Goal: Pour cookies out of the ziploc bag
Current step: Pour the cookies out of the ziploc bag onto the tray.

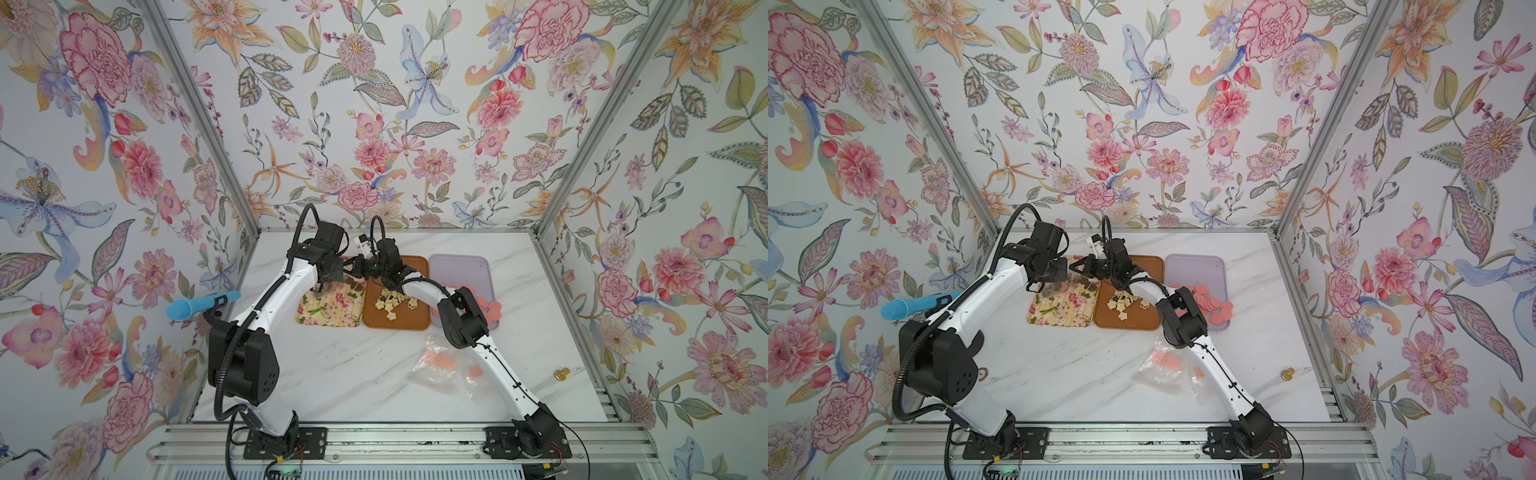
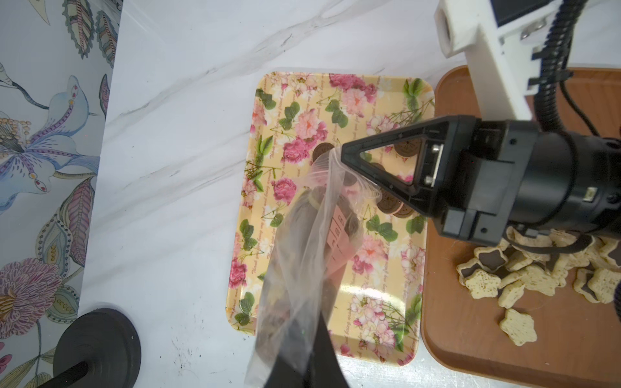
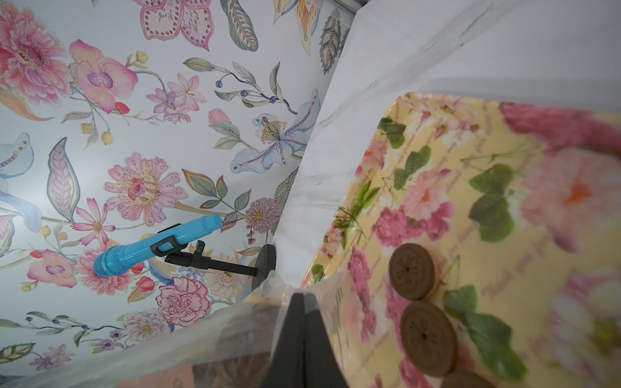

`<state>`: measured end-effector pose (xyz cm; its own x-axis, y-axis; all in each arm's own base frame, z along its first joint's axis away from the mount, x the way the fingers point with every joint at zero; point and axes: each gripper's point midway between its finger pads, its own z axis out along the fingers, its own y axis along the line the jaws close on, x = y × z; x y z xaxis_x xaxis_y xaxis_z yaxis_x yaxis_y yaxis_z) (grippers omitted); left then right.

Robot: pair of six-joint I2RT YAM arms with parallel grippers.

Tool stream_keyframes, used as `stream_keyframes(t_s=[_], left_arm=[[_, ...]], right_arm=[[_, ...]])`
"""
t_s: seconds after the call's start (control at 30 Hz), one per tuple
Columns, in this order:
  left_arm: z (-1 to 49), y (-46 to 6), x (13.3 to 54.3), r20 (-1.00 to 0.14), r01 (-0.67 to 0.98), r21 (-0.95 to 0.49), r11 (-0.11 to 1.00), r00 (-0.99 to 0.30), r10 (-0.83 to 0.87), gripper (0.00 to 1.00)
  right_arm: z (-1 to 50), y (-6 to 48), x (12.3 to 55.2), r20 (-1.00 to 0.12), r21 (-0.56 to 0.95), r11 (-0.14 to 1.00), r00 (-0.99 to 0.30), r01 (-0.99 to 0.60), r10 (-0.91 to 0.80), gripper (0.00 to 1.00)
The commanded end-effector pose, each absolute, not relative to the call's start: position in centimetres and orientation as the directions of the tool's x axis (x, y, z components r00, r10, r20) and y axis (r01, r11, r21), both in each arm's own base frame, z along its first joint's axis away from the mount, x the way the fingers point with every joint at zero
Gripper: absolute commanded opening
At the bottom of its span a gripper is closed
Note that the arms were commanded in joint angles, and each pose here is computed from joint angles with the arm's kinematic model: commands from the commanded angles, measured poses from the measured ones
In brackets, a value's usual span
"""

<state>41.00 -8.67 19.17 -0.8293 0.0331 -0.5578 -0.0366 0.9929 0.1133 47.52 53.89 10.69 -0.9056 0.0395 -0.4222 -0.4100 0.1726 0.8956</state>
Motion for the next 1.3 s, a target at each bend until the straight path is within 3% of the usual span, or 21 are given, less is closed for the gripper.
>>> stream_keyframes(t_s=[0.0, 0.13, 0.23, 0.3, 0.4, 0.5, 0.6, 0.8, 0.87, 0.97, 1.07, 1.17, 1.27], left_arm=[[20.9, -8.9, 40.2, -0.592, -0.042, 0.104, 0.994, -0.806, 0.028, 0.00], [21.2, -9.6, 40.4, -0.614, -0.037, 0.118, 0.992, -0.788, 0.044, 0.00], [20.5, -8.8, 40.5, -0.549, -0.053, 0.172, 0.984, -0.835, 0.051, 0.00], [21.8, -9.9, 41.2, -0.611, -0.035, 0.115, 0.993, -0.790, 0.043, 0.00], [19.4, -8.6, 41.1, -0.510, -0.040, 0.202, 0.978, -0.857, 0.070, 0.00], [20.7, -9.6, 41.7, -0.582, -0.037, 0.140, 0.989, -0.812, 0.052, 0.00], [19.7, -8.5, 41.6, -0.536, -0.060, 0.197, 0.979, -0.842, 0.056, 0.00], [19.9, -8.8, 41.6, -0.533, -0.057, 0.169, 0.984, -0.845, 0.043, 0.00], [22.1, -9.6, 42.0, -0.635, -0.048, 0.128, 0.991, -0.771, 0.044, 0.00], [20.0, -7.5, 41.6, -0.529, -0.069, 0.200, 0.977, -0.847, 0.048, 0.00], [20.1, -8.1, 41.5, -0.591, -0.062, 0.140, 0.988, -0.806, 0.034, 0.00], [19.0, -6.5, 40.8, -0.510, -0.088, 0.249, 0.964, -0.858, 0.053, 0.00], [21.7, -7.6, 41.4, -0.639, -0.079, 0.150, 0.985, -0.769, 0.036, 0.00]], right_arm=[[14.3, 53.8, 47.5, -0.472, 0.874, 0.166, -0.880, -0.457, 0.061, 0.00], [14.3, 54.0, 47.4, -0.471, 0.874, 0.170, -0.880, -0.456, 0.059, 0.00], [14.1, 53.9, 47.7, -0.470, 0.874, 0.171, -0.880, -0.454, 0.065, 0.00], [14.1, 53.8, 47.8, -0.470, 0.874, 0.172, -0.880, -0.454, 0.069, 0.01], [14.0, 53.6, 48.4, -0.475, 0.872, 0.180, -0.876, -0.455, 0.086, 0.09], [13.9, 53.3, 48.8, -0.472, 0.873, 0.185, -0.878, -0.452, 0.083, 0.32], [13.9, 52.8, 48.8, -0.475, 0.870, 0.192, -0.876, -0.454, 0.079, 0.37], [15.0, 51.8, 48.4, -0.507, 0.849, 0.224, -0.858, -0.478, 0.088, 0.48], [14.5, 51.5, 48.4, -0.501, 0.850, 0.241, -0.861, -0.469, 0.090, 0.48], [14.4, 51.5, 48.3, -0.488, 0.859, 0.222, -0.869, -0.461, 0.086, 0.44], [14.3, 51.9, 47.7, -0.490, 0.857, 0.221, -0.869, -0.465, 0.074, 0.44], [14.3, 52.1, 47.4, -0.489, 0.857, 0.220, -0.870, -0.466, 0.062, 0.41], [14.2, 52.2, 47.1, -0.488, 0.856, 0.222, -0.872, -0.467, 0.045, 0.37]])
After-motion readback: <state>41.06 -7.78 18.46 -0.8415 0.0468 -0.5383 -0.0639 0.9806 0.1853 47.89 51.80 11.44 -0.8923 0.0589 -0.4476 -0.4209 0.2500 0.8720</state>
